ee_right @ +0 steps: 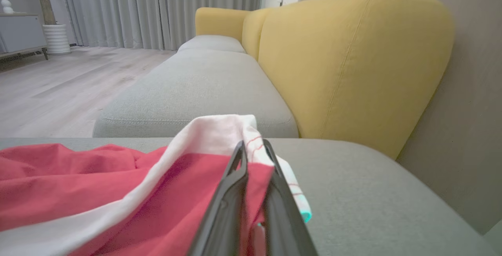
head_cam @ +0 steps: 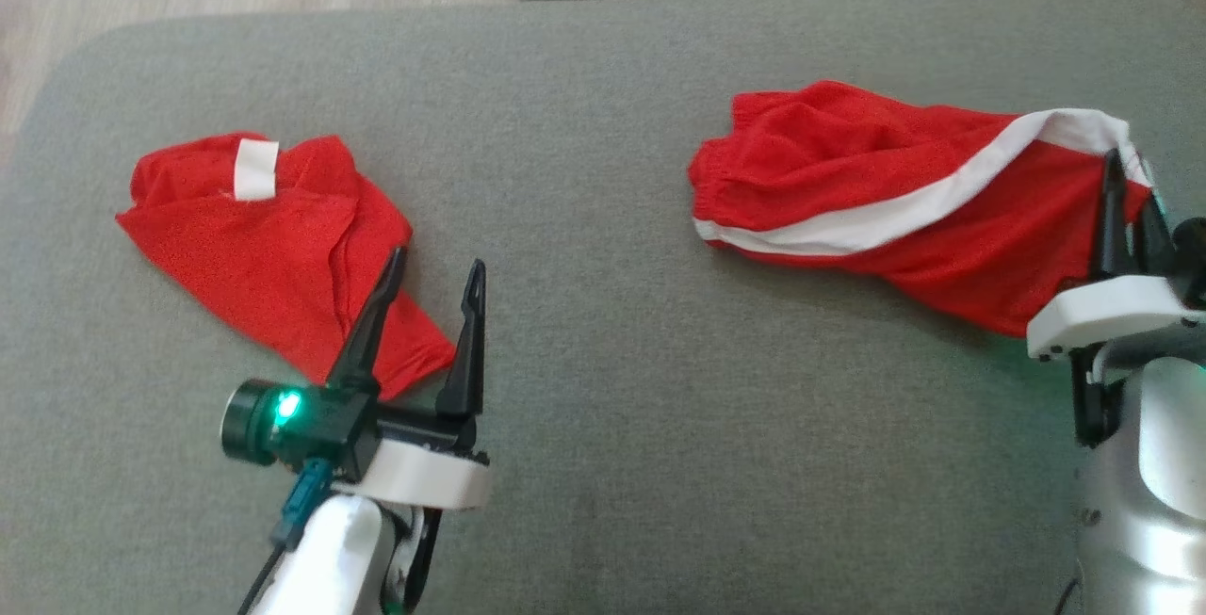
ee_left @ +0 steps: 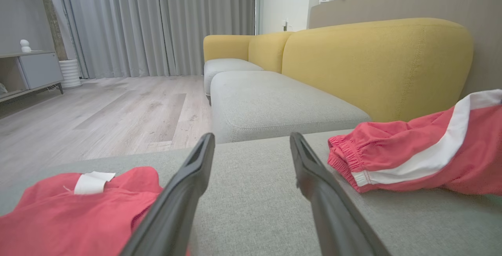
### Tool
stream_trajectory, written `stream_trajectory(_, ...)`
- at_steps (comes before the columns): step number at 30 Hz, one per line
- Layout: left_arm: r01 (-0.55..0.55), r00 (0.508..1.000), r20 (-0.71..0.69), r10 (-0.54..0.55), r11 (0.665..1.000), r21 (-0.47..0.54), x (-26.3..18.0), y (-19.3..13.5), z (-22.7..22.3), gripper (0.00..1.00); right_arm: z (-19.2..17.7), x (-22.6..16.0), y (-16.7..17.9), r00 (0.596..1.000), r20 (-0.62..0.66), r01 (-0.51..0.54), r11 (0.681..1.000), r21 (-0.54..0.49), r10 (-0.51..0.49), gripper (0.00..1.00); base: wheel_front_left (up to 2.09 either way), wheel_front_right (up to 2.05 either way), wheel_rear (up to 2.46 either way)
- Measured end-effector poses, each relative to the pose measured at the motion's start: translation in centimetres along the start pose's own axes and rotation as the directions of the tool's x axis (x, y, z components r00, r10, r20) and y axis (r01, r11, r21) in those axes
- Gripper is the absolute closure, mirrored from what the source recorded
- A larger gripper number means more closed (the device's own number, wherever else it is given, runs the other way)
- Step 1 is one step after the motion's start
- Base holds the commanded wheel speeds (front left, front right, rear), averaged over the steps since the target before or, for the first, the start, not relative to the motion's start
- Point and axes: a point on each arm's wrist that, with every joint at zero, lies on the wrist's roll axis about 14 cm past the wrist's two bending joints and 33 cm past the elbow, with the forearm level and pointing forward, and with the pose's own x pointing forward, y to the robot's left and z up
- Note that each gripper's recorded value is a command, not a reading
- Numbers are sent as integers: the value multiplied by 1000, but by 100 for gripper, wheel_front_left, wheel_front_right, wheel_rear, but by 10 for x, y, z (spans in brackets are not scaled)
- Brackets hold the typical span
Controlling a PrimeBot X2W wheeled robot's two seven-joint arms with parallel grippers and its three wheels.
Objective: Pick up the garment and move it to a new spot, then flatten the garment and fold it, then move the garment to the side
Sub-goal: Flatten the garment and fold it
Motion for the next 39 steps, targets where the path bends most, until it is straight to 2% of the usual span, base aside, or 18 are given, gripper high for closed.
stream_trajectory(5, 18, 1000, 2, -18, 1000, -6, -4, -7, 1, 0, 25, -13, -13, 999, 49, 20, 996, -86, -15, 100, 0, 0, 0)
stream_trajectory(10, 39, 999, 11, -39, 999, -11, -4, -15, 4, 0, 14, -34, -18, 1000, -9, 23, 994, -110, -24, 100, 0, 0, 0)
stream_trajectory(11, 44, 999, 12, -44, 999, -11, -4, -17, 4, 0, 8, -41, -22, 999, -34, 32, 994, -103, -35, 29, 0, 0, 0)
stream_trajectory(12, 50, 999, 14, -50, 999, -8, -4, -19, 5, 0, 1, -49, -27, 997, -57, 45, 995, -94, -50, 0, 0, 0, 0)
stream_trajectory(15, 69, 998, 15, -69, 998, -11, -4, -25, 5, 0, -8, -69, -39, 994, -79, 74, 995, -69, -80, 0, 0, 0, 0)
stream_trajectory(18, 80, 997, 13, -80, 997, -12, -3, -30, 4, 0, 6, -76, -40, 996, -9, 83, 996, -17, -83, 0, 0, 0, 0)
stream_trajectory(22, 96, 995, 20, -95, 995, -7, -2, -33, 6, 0, 36, -77, -19, 991, 131, 20, 998, 57, -27, 0, 0, 0, 0)
stream_trajectory(25, 95, 995, 22, -95, 995, -10, -1, -34, 7, 0, 40, -82, 3, 986, 164, -47, 996, 74, 35, 0, 0, 0, 0)
stream_trajectory(33, 78, 997, 15, -78, 997, -10, -6, -26, 4, 0, 15, -88, 51, 980, 94, -183, 981, 65, 177, 0, 0, 0, 0)
stream_trajectory(39, 39, 999, -10, -39, 999, -11, -10, -13, -4, 0, -32, -78, 90, 947, -121, -301, 954, -14, 297, 0, 0, 0, 0)
